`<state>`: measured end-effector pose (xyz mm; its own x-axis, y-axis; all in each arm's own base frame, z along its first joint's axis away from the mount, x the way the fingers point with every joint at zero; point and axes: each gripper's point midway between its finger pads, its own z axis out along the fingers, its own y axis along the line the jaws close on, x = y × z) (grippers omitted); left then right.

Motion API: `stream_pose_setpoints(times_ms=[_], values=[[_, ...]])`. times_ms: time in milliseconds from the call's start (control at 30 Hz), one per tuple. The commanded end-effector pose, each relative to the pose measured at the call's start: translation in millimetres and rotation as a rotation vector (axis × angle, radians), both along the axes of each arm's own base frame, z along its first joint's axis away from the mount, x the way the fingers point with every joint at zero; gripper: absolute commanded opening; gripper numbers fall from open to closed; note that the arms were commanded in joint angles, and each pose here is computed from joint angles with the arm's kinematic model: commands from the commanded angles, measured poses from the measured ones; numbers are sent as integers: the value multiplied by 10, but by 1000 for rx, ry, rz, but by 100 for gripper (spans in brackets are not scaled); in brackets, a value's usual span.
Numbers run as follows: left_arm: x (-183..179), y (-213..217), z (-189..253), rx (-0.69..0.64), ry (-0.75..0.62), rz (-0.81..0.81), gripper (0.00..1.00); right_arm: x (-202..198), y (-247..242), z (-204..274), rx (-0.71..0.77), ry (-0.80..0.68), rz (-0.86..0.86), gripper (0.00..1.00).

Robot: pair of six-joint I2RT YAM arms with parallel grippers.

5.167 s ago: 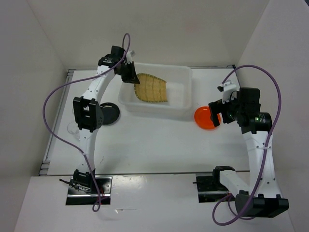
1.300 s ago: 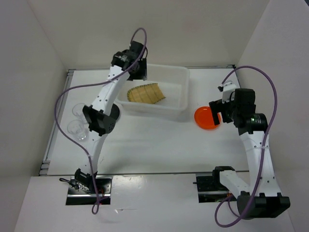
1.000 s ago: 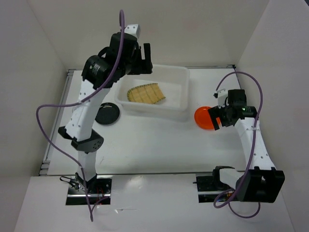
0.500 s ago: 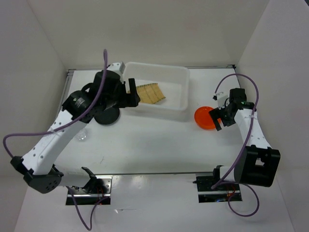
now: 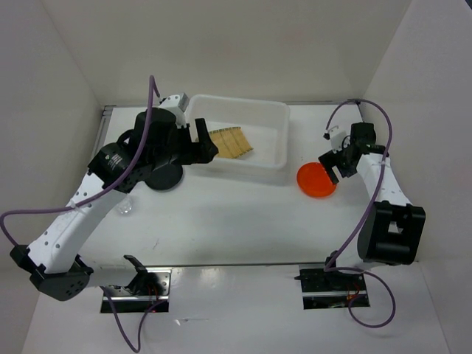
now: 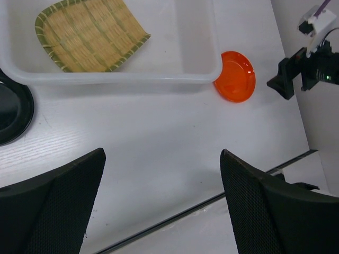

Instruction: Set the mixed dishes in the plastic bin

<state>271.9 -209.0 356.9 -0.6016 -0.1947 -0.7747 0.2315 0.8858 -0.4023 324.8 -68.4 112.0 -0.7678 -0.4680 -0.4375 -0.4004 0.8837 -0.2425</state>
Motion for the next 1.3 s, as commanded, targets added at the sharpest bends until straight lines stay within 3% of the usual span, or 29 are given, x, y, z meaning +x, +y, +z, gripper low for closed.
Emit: stream_pose_setpoints(times_ms=[0, 100, 233, 333, 467, 600, 667, 733, 800, 867, 967, 1267], values=[[-31, -59, 182, -33, -49, -52, 95, 524, -55, 454, -83, -197, 23, 99], [-112, -39, 253, -41, -61, -77, 98, 794, -133, 611, -98, -245, -14, 99], [-261, 30, 313, -43, -81, -111, 98, 884, -77, 740, 3, -239, -81, 99], [-364, 61, 311, -35, -91, -148, 99, 610, -29, 776, 58, -216, -102, 99], [-481, 6, 125, -64, -82, -207, 99, 149, -135, 424, 105, -72, -138, 99], [-506, -81, -25, -83, -55, -243, 99, -53, 113, 348, 384, 19, -107, 99], [-473, -87, -122, -73, -45, -235, 99, -97, 194, 226, 477, 79, -117, 91], [-448, -37, -150, -65, -46, -201, 99, -85, 289, 136, 550, 108, -140, 91], [-415, 39, -244, -30, -31, -160, 99, -116, 314, 3, 572, 132, -178, 93], [-412, 78, -266, -22, -34, -143, 99, -75, 185, -82, 505, 82, -227, 99], [-453, 192, -297, -9, -34, -105, 99, -27, 91, -200, 465, 72, -252, 99], [-476, 272, -355, -36, -7, -37, 99, -47, -52, -679, 619, 198, -305, 99]])
